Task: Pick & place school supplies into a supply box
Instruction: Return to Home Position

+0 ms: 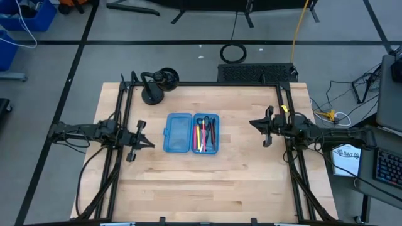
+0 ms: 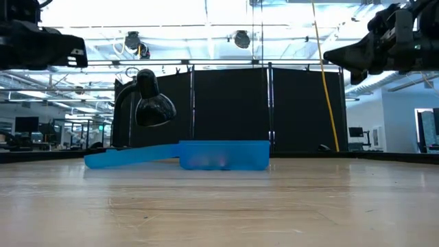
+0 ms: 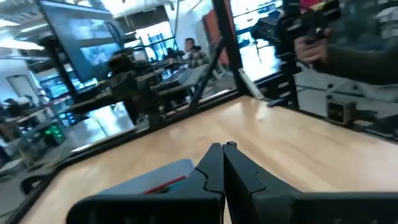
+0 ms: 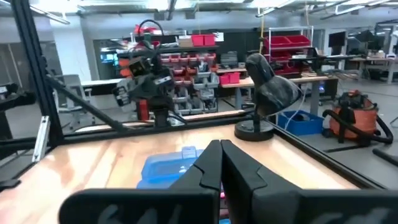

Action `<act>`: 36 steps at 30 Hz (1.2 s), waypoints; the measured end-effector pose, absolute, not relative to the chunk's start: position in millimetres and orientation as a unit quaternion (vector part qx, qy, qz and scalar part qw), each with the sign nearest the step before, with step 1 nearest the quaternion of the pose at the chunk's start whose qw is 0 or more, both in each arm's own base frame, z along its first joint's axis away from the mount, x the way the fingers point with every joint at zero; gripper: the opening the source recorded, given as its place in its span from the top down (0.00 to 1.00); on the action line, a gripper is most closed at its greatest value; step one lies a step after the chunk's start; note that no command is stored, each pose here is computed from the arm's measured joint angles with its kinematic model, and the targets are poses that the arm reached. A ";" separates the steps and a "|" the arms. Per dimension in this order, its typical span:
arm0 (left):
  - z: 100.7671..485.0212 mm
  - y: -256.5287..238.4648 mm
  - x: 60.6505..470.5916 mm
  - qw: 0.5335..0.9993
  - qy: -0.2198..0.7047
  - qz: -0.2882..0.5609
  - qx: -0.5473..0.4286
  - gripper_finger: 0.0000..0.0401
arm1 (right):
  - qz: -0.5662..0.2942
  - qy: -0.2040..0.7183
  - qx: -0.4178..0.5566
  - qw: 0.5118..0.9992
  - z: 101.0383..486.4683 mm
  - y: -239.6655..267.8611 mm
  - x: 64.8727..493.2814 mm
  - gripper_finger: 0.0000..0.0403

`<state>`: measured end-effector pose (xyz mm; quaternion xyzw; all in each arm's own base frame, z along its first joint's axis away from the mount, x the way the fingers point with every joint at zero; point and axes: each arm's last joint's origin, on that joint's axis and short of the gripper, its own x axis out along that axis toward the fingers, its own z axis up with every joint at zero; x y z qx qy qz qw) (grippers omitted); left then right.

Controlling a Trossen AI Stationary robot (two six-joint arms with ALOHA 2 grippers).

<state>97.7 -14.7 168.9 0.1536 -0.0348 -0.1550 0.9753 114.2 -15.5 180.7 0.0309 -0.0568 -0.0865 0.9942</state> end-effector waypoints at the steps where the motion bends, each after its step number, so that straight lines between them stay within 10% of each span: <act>1: 168.7 -14.8 97.8 0.976 -0.033 -0.157 0.150 1.00 | -0.088 -0.055 0.030 0.994 180.3 -15.6 114.3 1.00; 36: 169.7 -15.6 95.9 0.980 -0.037 -0.112 0.161 1.00 | -0.099 -0.111 -0.028 0.988 192.3 -6.1 110.8 1.00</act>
